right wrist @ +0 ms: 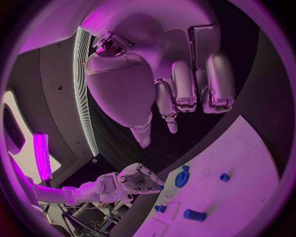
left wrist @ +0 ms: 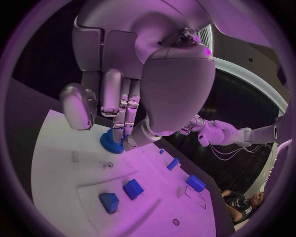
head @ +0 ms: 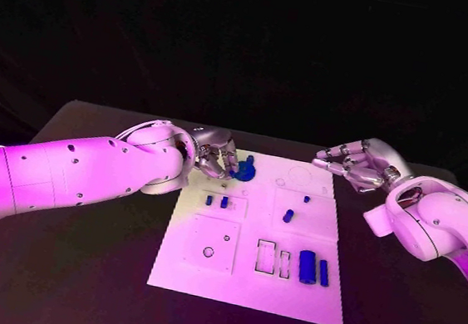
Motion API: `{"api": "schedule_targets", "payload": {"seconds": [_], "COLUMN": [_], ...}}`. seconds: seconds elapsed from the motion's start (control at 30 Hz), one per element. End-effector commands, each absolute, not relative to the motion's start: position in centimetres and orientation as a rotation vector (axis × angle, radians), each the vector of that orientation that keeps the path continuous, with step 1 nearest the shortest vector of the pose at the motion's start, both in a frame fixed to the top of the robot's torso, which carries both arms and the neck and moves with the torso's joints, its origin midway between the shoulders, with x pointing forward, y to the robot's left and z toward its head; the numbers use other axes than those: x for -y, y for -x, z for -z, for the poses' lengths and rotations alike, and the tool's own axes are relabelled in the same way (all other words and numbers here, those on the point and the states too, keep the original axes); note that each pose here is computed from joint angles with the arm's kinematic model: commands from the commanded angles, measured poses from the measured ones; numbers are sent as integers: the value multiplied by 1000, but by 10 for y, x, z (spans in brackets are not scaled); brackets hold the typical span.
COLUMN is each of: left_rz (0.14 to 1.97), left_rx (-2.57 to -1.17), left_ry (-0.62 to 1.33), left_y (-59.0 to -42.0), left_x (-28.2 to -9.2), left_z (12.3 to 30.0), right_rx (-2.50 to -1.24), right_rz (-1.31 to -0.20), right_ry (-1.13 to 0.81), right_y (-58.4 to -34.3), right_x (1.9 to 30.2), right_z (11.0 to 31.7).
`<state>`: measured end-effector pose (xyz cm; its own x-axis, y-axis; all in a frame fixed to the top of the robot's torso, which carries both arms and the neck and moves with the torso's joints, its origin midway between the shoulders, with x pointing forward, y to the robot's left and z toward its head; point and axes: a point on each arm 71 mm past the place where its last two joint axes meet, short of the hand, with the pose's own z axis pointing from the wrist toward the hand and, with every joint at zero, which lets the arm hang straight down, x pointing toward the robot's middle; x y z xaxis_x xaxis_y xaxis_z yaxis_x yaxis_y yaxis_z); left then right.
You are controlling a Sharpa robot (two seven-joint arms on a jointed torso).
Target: Assemble the parts on the task board
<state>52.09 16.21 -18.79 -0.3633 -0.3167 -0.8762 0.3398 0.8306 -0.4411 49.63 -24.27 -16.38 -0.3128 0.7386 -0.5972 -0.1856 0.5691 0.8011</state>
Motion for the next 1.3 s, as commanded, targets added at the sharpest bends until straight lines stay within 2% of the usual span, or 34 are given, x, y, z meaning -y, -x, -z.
{"api": "schedule_targets", "payload": {"seconds": [0.03, 0.6, 1.3], "left_rz": [688, 633, 625], "left_rx": [-1852, -1918, -1936], "left_ry": [7, -24, -38], "left_y": [-521, -522, -521], "left_x": [-167, -172, -169], "left_z": [189, 206, 210], "right_rx": [-1648, -1647, -1648], "right_rz": [-998, -1000, -1001], "right_ry": [-456, -456, -455], "right_y": [-496, -496, -495], "right_x": [242, 241, 241], "right_z": [164, 165, 165]}}
